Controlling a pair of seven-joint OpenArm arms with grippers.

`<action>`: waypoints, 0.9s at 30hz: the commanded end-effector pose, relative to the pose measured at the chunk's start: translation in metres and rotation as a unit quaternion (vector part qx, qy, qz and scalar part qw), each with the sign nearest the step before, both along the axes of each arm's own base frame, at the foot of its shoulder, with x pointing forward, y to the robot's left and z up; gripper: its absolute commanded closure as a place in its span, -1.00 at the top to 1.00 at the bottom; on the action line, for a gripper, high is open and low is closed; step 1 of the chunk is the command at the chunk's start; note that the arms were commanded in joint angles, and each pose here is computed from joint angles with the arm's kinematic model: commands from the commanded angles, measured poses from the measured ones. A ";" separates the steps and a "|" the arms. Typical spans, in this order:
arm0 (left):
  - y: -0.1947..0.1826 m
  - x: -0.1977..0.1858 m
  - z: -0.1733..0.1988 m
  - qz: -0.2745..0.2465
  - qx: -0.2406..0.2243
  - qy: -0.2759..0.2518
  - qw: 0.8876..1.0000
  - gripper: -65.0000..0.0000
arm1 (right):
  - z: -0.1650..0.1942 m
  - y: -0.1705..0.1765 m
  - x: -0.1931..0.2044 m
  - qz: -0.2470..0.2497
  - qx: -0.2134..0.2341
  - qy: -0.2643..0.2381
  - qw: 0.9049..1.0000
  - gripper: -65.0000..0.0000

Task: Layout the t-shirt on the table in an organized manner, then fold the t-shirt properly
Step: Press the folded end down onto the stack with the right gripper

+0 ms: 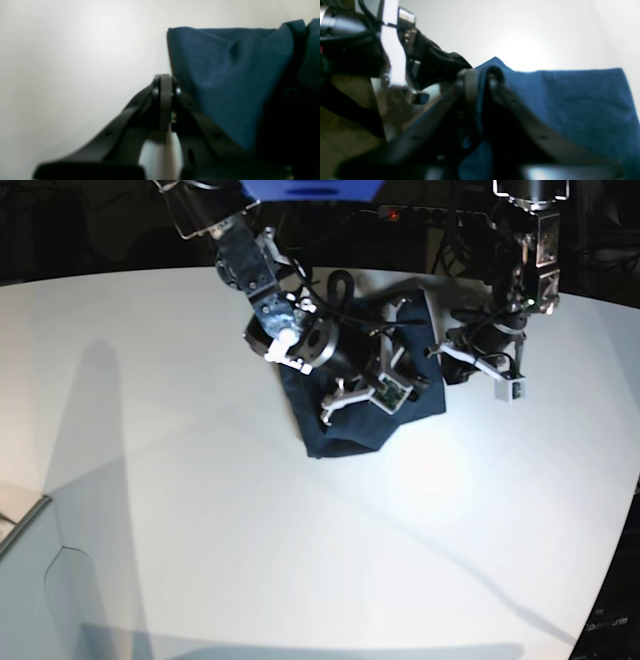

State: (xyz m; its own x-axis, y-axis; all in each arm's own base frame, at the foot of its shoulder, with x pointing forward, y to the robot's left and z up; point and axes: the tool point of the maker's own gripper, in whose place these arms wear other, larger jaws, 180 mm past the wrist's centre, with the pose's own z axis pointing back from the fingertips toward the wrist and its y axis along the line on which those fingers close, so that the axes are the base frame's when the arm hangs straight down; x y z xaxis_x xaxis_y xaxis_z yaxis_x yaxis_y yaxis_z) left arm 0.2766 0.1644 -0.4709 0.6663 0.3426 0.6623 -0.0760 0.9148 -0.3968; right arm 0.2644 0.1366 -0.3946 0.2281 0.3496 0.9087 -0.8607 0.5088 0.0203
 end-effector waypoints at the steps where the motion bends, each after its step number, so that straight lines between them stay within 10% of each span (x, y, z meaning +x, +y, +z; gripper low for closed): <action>1: 0.004 0.004 0.006 0.001 0.003 -0.010 1.000 -1.00 | 0.020 0.009 0.007 -0.001 0.031 -0.019 0.999 -0.48; 8: 0.015 0.003 0.008 -0.002 0.017 -0.011 1.000 -1.00 | 0.063 0.002 0.009 -0.020 0.062 -0.068 0.996 0.00; 27: 0.022 0.007 0.032 -0.011 0.031 -0.042 0.999 -1.00 | 0.063 -0.138 0.060 -0.224 0.033 -0.084 0.971 0.00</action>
State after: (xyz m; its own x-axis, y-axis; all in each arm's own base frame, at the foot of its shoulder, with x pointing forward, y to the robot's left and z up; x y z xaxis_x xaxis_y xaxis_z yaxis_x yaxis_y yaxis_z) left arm 0.2752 0.1828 -0.4514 0.6495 0.2841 0.7053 -0.0378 0.9385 -0.3432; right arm 0.3216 -0.0070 -0.3433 0.2263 0.2197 0.9490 -0.5459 0.8355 -0.0632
